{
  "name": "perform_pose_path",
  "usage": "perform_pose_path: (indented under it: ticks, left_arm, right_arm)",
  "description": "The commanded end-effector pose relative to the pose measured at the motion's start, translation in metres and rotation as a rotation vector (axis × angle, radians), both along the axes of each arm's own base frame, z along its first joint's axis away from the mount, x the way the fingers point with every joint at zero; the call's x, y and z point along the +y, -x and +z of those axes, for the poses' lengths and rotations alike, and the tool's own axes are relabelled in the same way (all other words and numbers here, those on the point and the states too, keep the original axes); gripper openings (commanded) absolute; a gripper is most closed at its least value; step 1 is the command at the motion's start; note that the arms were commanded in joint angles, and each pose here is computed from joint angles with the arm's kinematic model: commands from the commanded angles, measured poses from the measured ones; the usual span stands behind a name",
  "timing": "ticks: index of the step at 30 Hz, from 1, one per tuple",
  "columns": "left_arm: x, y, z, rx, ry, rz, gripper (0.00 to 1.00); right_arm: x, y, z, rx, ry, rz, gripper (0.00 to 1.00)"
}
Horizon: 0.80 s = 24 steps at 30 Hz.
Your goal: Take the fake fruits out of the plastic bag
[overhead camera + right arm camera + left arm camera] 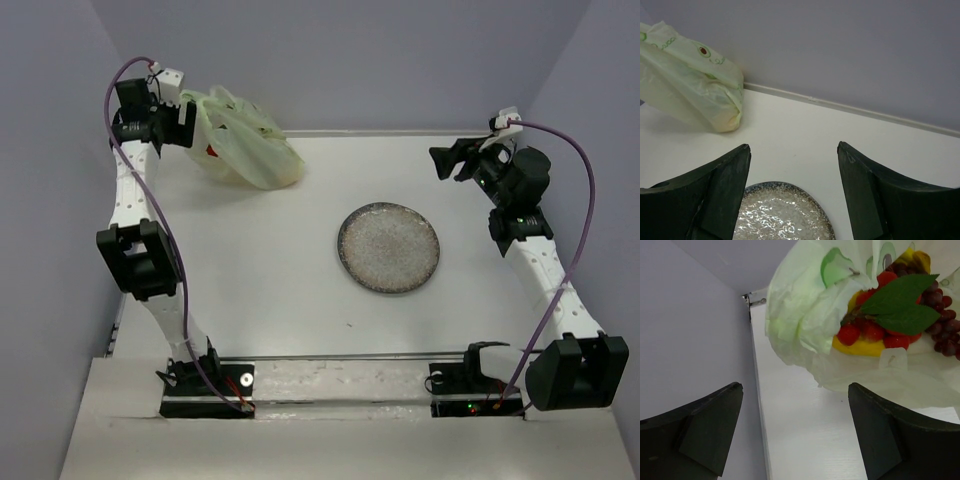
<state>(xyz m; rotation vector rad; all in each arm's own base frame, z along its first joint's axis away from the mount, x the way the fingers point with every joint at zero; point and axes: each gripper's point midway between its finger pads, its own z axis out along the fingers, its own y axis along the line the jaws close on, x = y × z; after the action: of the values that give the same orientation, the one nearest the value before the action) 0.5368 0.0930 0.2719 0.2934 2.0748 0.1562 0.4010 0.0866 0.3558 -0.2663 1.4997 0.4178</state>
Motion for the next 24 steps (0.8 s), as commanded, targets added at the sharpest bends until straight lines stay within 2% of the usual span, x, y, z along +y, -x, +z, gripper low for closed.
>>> perform_pose_path:
  ticks: [1,4,9,10,11,12,14,17,19,22,23,24]
  left_arm:
    - [0.009,-0.024,0.033,-0.134,-0.015,0.041,0.99]
    - [0.009,-0.060,0.032,-0.176,0.040,0.075,0.99]
    - [-0.019,-0.095,0.017,-0.206,0.081,-0.019,0.99]
    - [-0.021,-0.098,0.018,-0.219,0.091,-0.017,0.94]
    - [-0.026,-0.099,0.019,-0.225,0.109,-0.043,0.84]
    - [-0.031,-0.098,0.021,-0.227,0.126,-0.054,0.45]
    - [-0.040,-0.092,0.018,-0.213,0.178,-0.082,0.00]
    - [-0.063,-0.070,0.041,-0.224,0.233,-0.153,0.00]
    - [-0.087,-0.039,0.051,-0.209,0.275,-0.209,0.00]
    - [-0.112,0.010,0.049,-0.173,0.285,-0.259,0.00]
    - [-0.125,0.026,0.022,-0.107,0.295,-0.271,0.00]
    - [-0.131,0.045,0.038,-0.136,0.282,-0.281,0.00]
  right_arm:
    - [0.006,0.009,0.026,-0.049,-0.016,0.029,0.76]
    - [0.007,0.009,0.035,-0.066,-0.019,0.031,0.77]
    - [0.005,0.003,0.041,-0.080,-0.008,0.007,0.75]
    - [0.005,0.001,0.039,-0.068,-0.016,0.007,0.75]
    - [0.006,-0.001,0.039,-0.062,-0.021,0.008,0.74]
    - [0.014,-0.001,0.041,-0.062,-0.026,0.028,0.72]
    - [0.027,-0.007,0.034,-0.033,-0.020,0.047,0.71]
    - [0.076,-0.008,0.022,0.015,0.025,0.126,0.71]
    - [0.116,-0.001,0.020,0.020,0.044,0.183,0.71]
    - [0.161,0.000,0.011,0.048,0.024,0.263,0.75]
    - [0.184,0.007,0.017,0.033,0.017,0.301,0.75]
    - [0.201,0.002,0.009,0.035,0.016,0.321,0.77]
